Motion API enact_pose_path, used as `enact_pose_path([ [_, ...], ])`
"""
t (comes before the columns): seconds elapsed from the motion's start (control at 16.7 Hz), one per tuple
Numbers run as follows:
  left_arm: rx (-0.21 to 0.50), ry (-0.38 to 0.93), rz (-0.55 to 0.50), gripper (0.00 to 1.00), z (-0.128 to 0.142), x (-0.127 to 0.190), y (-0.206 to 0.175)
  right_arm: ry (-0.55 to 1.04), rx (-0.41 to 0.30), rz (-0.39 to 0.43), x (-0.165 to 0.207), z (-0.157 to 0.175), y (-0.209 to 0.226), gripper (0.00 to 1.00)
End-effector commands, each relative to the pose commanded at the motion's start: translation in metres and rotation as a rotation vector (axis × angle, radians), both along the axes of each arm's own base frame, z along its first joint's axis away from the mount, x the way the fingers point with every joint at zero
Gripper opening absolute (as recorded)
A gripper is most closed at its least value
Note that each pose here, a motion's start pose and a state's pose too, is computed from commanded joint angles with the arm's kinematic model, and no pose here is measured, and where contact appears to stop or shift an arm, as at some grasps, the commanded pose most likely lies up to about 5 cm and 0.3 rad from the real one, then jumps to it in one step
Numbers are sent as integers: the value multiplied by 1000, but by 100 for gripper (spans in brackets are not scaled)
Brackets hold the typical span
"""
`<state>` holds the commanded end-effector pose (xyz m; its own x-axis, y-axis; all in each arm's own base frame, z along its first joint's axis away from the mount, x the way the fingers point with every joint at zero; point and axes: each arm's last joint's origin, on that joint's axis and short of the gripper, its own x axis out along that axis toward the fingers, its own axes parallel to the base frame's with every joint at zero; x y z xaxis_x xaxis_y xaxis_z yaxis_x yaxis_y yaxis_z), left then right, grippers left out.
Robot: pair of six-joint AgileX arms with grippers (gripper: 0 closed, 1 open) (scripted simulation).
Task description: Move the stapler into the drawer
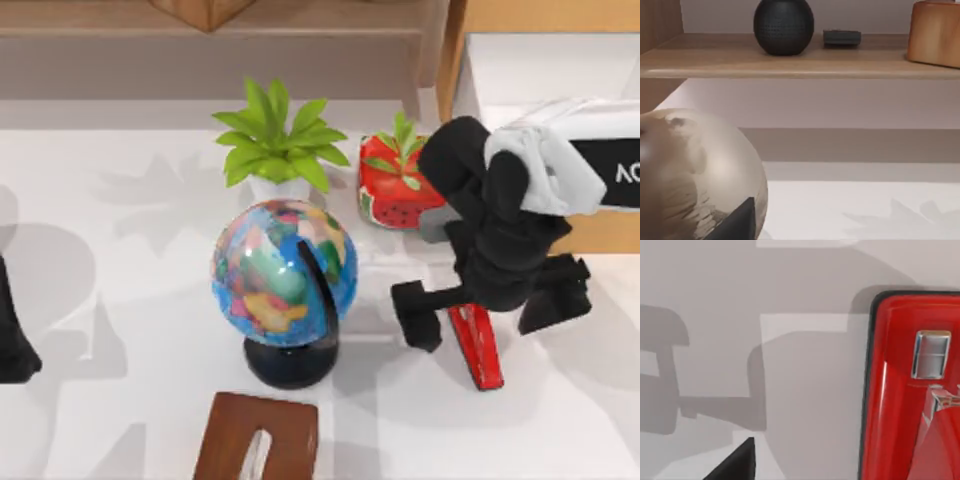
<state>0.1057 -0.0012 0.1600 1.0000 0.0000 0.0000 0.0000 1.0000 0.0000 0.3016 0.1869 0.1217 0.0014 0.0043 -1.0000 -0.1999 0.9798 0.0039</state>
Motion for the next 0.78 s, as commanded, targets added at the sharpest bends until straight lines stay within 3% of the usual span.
enact_pose_path([
  [0.24,0,0,0,100,0,0,0,2,-1,0,-1,-3,0,100],
  [0.78,0,0,0,100,0,0,0,2,-1,0,-1,-3,0,32],
])
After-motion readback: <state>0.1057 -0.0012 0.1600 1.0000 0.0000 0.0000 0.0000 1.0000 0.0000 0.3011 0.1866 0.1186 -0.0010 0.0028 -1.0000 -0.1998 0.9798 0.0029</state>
